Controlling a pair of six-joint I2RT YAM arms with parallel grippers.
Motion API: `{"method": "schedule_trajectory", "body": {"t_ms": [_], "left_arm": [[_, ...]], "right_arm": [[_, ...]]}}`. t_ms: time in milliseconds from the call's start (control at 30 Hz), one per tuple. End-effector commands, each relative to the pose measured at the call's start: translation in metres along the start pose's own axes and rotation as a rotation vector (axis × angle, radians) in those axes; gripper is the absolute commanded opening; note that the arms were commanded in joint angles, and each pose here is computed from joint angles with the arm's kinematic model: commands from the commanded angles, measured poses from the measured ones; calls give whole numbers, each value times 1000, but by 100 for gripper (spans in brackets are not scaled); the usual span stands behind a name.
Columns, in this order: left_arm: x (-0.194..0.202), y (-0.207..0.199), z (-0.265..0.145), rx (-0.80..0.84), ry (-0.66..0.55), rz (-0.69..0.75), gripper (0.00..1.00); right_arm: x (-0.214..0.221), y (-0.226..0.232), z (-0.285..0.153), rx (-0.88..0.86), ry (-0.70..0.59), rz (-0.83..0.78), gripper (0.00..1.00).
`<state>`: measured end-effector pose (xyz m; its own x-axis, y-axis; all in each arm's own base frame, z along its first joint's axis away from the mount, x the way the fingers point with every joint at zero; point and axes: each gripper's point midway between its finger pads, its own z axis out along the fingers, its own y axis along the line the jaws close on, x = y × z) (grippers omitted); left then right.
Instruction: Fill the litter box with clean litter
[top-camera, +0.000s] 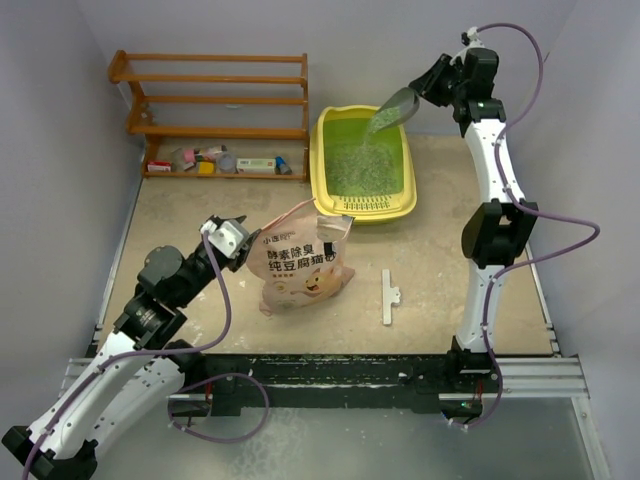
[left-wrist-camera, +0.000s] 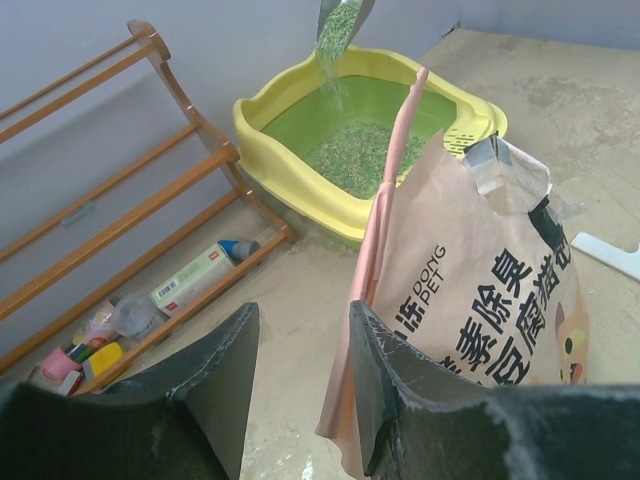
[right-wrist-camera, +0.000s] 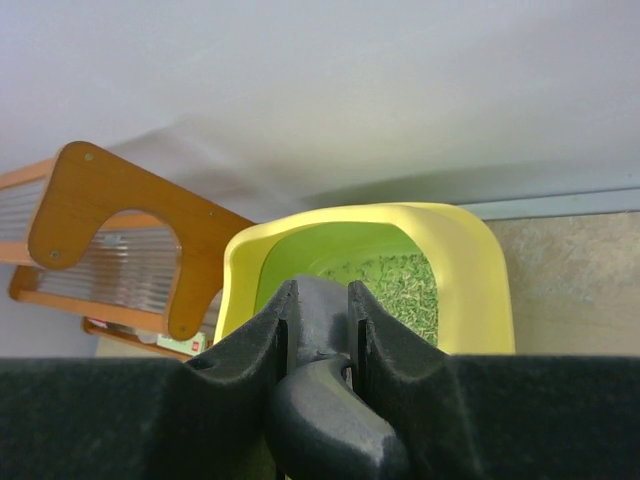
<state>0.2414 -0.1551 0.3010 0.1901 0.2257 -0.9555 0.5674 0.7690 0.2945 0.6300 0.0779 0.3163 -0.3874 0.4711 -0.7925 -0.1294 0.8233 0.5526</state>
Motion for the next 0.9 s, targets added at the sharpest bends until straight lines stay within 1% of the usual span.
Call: {"method": "schedule_trajectory", "body": {"t_ms": [0,300,433,600,733,800,867], "left_arm": [[-11,7,1,-32,-41,-9,45],[-7,6,5,-27,-27,-3,46],[-7,6,6,-25,-24,2,46],[-4,9,4,-38,-13,21,45],[-6,18,-5,-92,-34,45,46],[-9,18,-8,-97,-55,50,47],[-8,18,-9,-98,-56,49,47]], "right_arm": [[-63,43,-35,-57,-173,-106,0],[-73,69,-60,-70,-210,-222,0],[-71,83,-69,-67,-204,-281,0],[-64,102,-75,-22,-209,-421,0],[-59,116,-78,33,-226,-549,0],[-59,118,-80,88,-252,-618,0],[-54,113,-82,133,-259,-655,0]]}}
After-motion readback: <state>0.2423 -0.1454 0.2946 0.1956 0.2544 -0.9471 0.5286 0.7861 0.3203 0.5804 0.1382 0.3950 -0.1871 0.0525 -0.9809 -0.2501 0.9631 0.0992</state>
